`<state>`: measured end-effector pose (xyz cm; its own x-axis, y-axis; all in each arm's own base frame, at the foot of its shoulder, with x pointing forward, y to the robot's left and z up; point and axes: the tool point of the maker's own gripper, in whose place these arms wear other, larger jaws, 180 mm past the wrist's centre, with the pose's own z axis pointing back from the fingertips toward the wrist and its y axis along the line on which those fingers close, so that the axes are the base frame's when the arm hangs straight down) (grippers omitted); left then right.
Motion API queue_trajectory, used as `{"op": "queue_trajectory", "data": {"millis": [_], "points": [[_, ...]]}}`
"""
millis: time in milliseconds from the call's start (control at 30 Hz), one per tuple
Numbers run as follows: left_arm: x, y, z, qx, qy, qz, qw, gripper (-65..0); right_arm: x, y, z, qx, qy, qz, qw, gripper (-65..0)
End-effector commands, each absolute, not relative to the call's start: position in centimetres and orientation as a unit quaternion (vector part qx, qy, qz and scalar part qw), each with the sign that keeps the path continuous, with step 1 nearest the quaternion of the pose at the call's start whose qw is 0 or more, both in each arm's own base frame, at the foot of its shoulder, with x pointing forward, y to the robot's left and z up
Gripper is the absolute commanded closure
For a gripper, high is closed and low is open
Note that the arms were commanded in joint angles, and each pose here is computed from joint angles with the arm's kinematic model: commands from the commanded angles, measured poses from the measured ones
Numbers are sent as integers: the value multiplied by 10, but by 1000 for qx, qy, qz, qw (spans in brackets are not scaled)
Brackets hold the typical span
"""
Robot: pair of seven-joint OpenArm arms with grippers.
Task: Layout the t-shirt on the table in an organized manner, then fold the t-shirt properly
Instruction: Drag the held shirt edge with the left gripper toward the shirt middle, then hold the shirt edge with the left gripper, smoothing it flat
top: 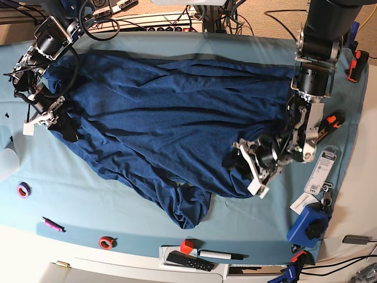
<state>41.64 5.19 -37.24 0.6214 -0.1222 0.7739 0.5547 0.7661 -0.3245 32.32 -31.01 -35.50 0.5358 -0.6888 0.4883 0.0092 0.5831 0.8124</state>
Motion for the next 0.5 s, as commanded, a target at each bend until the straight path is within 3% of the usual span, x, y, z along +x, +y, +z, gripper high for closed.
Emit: {"op": "queue_trajectory", "data": {"millis": [0, 333, 467], "points": [[431, 50, -348, -290, -418, -197, 838, -352, 330, -319, -339, 395, -448, -216, 772, -271], [424, 41, -342, -329, -406, -192, 831, -342, 330, -319, -339, 395, -448, -216, 772, -271], [425, 41, -342, -329, -407, -191, 830, -232, 330, -319, -339, 395, -448, -216, 772, -271]]}}
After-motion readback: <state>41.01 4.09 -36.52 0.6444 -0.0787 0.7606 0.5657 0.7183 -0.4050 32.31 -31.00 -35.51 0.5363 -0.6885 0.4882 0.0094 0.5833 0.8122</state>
